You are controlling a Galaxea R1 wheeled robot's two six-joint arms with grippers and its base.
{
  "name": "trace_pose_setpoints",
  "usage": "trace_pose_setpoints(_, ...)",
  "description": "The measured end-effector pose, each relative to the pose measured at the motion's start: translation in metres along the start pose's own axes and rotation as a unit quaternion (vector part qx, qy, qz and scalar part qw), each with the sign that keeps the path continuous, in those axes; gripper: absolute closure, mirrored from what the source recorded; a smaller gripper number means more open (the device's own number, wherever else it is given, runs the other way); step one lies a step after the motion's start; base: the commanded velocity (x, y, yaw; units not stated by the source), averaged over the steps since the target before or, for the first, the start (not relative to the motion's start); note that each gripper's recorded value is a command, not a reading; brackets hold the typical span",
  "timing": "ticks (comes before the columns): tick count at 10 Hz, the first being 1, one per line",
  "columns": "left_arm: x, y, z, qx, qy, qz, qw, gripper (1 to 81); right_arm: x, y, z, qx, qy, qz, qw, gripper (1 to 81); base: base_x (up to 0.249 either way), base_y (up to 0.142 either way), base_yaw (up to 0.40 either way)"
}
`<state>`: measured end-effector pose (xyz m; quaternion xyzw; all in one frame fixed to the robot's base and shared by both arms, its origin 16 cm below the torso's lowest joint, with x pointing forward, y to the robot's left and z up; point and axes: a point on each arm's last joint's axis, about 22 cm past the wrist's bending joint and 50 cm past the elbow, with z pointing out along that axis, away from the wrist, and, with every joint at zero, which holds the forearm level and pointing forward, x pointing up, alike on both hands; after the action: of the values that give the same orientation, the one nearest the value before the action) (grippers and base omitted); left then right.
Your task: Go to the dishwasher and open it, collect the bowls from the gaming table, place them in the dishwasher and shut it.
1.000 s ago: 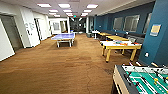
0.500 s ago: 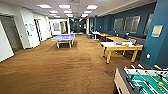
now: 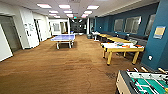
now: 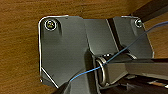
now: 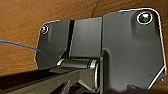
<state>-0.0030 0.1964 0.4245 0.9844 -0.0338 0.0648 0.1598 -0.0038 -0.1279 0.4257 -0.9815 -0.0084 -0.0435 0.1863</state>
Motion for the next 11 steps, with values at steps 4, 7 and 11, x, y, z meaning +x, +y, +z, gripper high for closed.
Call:
trace_pose_setpoints(4,0.004,0.004,0.002,-0.003,0.003,0.000,1.0000,1.0,0.002,0.000,0.000,0.000,0.001,0.000,1.0000,1.0,0.167,0.000,0.000)
trace_pose_setpoints(7,0.005,0.004,0.002,-0.002,0.004,0.001,1.0000,1.0,0.004,0.001,0.000,0.000,0.002,-0.001,1.0000,1.0,0.161,0.000,0.000)
trace_pose_setpoints(11,0.002,-0.009,-0.002,0.006,0.002,0.002,1.0000,1.0,0.002,0.001,0.000,0.000,0.001,0.000,1.0000,1.0,0.153,0.000,0.000)
